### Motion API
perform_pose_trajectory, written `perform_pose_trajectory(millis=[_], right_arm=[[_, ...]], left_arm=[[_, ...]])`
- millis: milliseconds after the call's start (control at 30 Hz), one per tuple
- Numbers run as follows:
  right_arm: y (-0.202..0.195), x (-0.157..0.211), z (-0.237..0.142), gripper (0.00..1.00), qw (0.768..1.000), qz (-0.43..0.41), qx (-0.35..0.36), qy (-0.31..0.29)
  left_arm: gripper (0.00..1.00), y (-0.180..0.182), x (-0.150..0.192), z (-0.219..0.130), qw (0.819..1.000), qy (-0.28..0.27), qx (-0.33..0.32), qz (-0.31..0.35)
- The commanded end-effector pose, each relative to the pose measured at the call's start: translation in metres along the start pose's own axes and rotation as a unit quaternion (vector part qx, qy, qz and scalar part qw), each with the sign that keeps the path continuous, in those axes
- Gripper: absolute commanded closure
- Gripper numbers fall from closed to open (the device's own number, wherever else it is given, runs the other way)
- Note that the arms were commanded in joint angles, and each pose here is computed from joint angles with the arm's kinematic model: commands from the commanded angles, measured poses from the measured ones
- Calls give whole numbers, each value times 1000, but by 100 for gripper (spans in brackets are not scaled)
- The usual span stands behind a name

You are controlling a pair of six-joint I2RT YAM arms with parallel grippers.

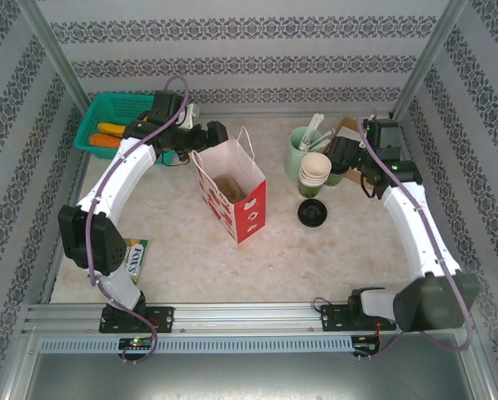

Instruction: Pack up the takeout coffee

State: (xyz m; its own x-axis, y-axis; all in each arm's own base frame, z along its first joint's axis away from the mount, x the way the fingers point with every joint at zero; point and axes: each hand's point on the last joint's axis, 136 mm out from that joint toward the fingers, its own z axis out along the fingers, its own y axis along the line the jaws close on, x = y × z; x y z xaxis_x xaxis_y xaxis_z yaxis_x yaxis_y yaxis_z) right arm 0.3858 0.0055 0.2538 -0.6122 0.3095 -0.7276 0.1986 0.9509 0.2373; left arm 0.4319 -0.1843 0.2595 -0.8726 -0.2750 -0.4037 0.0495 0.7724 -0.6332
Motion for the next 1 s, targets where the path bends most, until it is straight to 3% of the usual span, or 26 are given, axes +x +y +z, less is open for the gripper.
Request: perform_pose_trajectory(millis=[0, 233, 367, 967], right_arm=[[-12, 6, 27, 4, 999, 6, -17, 30], [-26, 26, 73, 7, 991, 3, -50, 120], [-25, 38, 90, 2, 986, -9, -61, 154], [-10, 58, 109, 2, 976, -32, -87, 198]], left_arm=[[0, -15, -14, -3, 999, -14, 29, 7], [0, -11, -12, -4, 1000, -11, 15, 10], [0, -8, -12, -6, 1000, -12, 4, 8], [0, -1, -9, -6, 1000, -10, -13, 6]])
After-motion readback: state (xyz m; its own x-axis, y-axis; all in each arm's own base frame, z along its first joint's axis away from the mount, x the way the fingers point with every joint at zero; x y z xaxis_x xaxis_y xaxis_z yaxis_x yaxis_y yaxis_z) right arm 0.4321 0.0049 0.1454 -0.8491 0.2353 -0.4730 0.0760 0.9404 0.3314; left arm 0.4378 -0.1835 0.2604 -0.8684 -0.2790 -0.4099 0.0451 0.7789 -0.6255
